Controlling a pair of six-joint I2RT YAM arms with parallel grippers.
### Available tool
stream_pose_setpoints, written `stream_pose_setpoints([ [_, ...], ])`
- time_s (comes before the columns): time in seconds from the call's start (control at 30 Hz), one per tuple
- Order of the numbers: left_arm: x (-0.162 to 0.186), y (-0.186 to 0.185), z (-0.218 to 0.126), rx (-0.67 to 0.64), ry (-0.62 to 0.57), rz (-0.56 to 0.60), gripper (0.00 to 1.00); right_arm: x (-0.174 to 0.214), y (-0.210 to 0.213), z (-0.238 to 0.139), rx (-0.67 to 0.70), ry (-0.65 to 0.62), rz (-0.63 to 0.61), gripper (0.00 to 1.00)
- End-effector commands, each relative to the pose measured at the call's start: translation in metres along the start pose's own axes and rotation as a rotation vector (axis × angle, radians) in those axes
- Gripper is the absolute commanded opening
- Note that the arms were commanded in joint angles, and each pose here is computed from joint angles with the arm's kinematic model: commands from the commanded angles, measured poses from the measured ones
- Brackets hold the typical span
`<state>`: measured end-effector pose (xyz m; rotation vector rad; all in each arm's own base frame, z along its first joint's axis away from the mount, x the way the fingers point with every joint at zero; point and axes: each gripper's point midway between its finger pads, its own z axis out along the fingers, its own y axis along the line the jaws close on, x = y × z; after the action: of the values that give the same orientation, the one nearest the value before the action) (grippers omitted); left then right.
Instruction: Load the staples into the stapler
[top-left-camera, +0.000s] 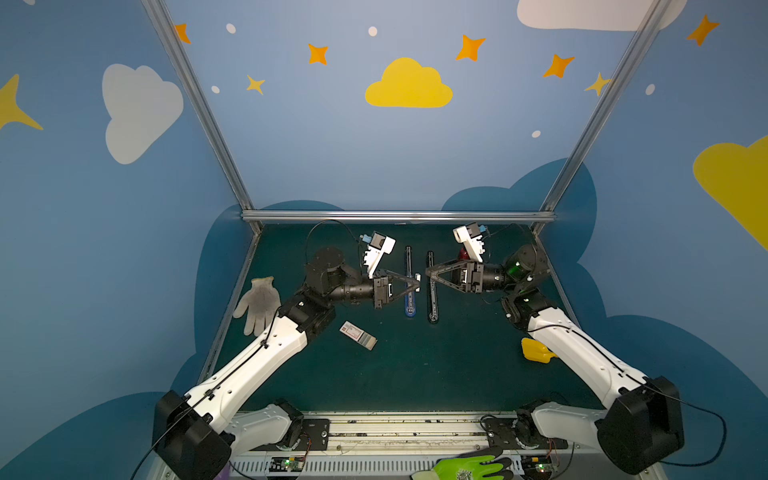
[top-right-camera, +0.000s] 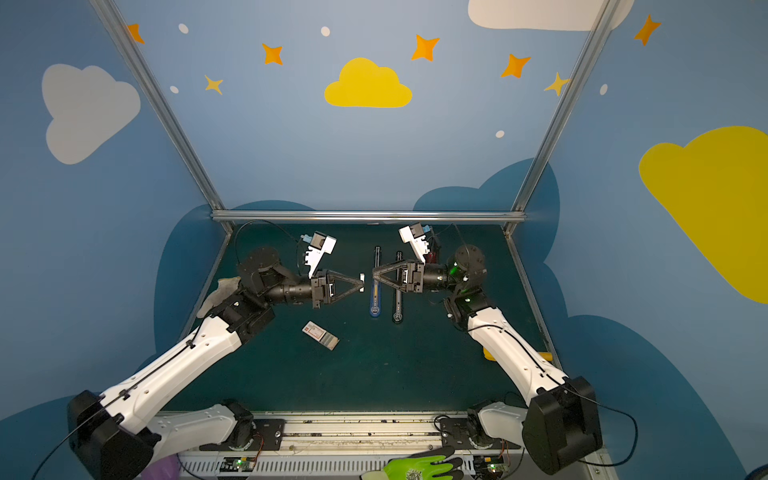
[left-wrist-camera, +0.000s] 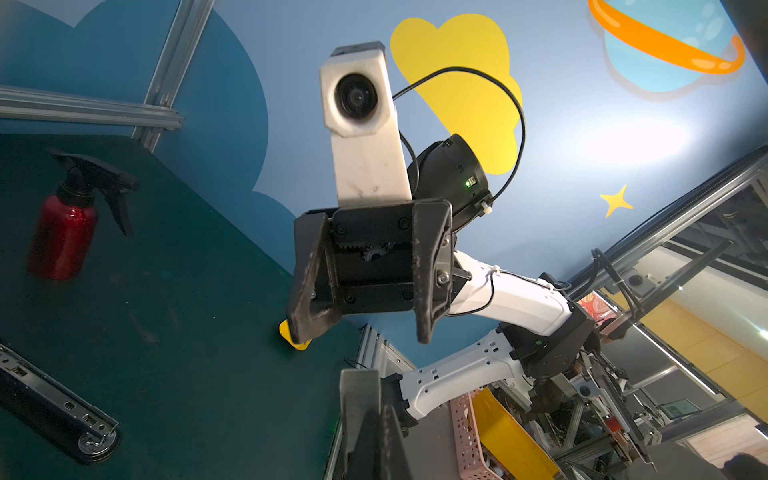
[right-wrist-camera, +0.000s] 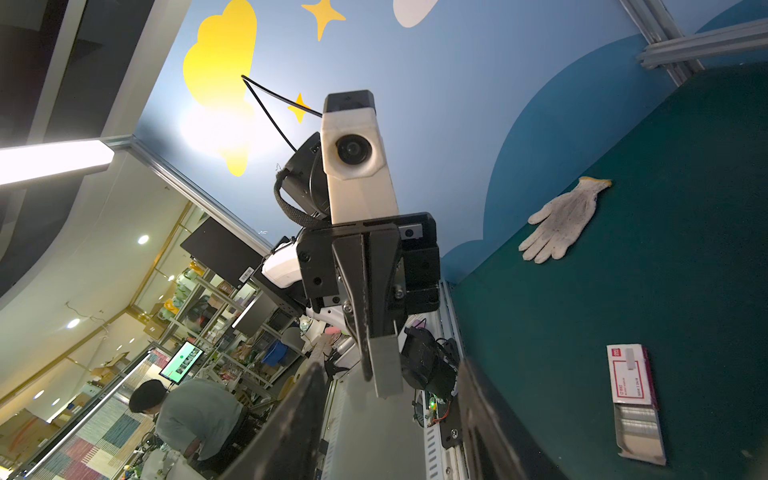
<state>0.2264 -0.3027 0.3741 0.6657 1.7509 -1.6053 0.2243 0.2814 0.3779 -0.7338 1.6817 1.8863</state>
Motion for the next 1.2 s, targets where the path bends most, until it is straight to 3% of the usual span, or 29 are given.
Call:
stream_pose_setpoints([
  [0.0, -0.004, -0.01, 0.0, 0.036, -0.008, 0.03, 0.04, -0.006, 0.018, 0.005, -0.045, 0.016, -0.073, 0.51],
  [0.33, -0.004, -0.008, 0.002, 0.035, -0.002, 0.024, 0.04, -0.006, 0.026, 0.014, -0.076, 0.043, -0.081, 0.42],
  [0.6, -0.005, -0.011, 0.003, 0.041, -0.002, 0.031, 0.04, -0.004, 0.024, 0.018, -0.086, 0.06, -0.075, 0.44],
  [1.17, -0.006, -0.012, 0.003, 0.036, -0.002, 0.041, 0.04, 0.002, 0.029, 0.022, -0.112, 0.096, -0.087, 0.25],
])
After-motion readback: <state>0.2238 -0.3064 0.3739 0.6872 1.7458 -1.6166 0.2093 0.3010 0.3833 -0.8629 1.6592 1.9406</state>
